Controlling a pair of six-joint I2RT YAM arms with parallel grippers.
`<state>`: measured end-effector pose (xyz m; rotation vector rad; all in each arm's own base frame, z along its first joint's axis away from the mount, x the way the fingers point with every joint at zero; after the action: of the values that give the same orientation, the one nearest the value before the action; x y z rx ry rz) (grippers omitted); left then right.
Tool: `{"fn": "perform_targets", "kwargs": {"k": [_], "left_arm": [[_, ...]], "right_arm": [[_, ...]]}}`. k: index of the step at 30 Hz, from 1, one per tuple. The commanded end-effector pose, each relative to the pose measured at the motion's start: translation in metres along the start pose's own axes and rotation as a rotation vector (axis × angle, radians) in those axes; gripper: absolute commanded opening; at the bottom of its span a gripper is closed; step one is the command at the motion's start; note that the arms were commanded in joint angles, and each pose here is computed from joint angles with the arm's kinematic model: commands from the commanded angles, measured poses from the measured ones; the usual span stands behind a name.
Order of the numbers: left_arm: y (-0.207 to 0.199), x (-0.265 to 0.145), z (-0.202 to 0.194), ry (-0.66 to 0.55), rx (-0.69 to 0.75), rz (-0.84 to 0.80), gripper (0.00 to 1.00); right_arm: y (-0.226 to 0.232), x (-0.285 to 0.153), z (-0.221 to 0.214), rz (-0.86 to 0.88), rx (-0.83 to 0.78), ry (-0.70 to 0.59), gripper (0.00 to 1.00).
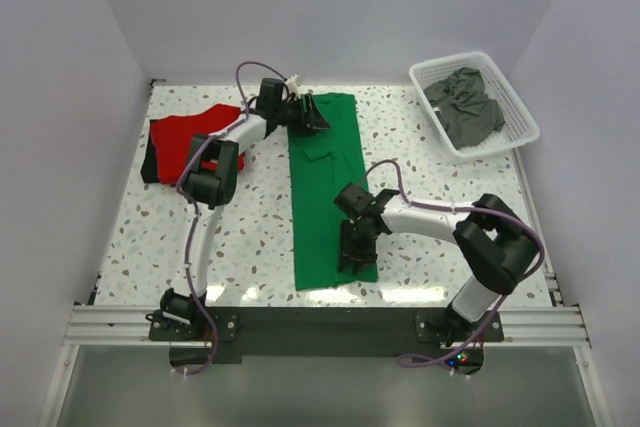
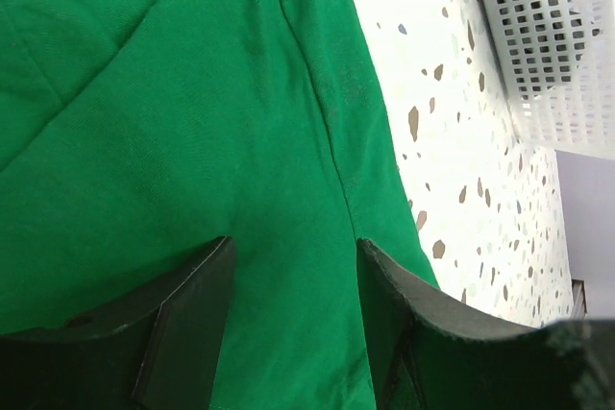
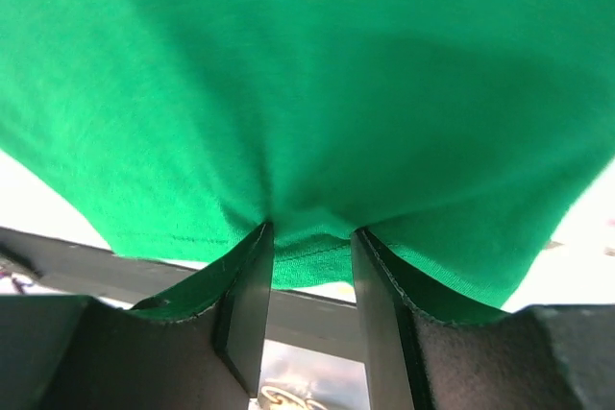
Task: Fold and stack the t-shirts
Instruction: Fold the tshirt
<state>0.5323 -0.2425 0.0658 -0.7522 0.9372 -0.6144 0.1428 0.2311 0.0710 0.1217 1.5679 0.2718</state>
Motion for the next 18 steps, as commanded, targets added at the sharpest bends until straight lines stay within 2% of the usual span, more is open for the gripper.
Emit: {"fn": "perform_targets", "kwargs": {"k": [1, 5, 9, 13, 15, 18], "left_arm": [[0.055, 0.018, -0.024, 0.043, -0.057, 0.109, 0.59], [0.037, 0.012, -0.01, 0.011, -0.023, 0.072, 0.61], [0.002, -0.005, 0.007, -0.03, 0.026, 0.027, 0.61], [-0.05, -0.04, 0.028, -0.096, 0.086, -0.014, 0.64], [-0.072, -0.061, 0.034, -0.132, 0.108, -0.01, 0.64], [-0.078, -0.081, 0.023, -0.131, 0.102, 0.08, 0.64]], "right_arm": [[0.028, 0.02, 0.014, 0.034, -0.033, -0.068, 0.43], [0.04, 0.01, 0.015, 0.019, -0.075, -0.083, 0.46], [0.036, -0.02, 0.013, -0.015, -0.112, -0.126, 0.53], [0.016, -0.05, -0.003, -0.058, -0.121, -0.151, 0.58], [0.005, -0.051, -0.012, -0.082, -0.122, -0.144, 0.59], [-0.012, -0.047, -0.024, -0.098, -0.117, -0.138, 0.58]]}}
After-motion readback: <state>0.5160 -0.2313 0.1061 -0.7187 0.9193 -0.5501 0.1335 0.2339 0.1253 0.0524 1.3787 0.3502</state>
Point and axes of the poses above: each gripper's point midway between its finger pads, its own x axis out along the fingers, its own y axis along the line the jaws close on, z = x × y, the point moved 6 cm from there along -x, back along the fingers, and after that the axes turned 11 degrees about -x, right-handed, at the moved point
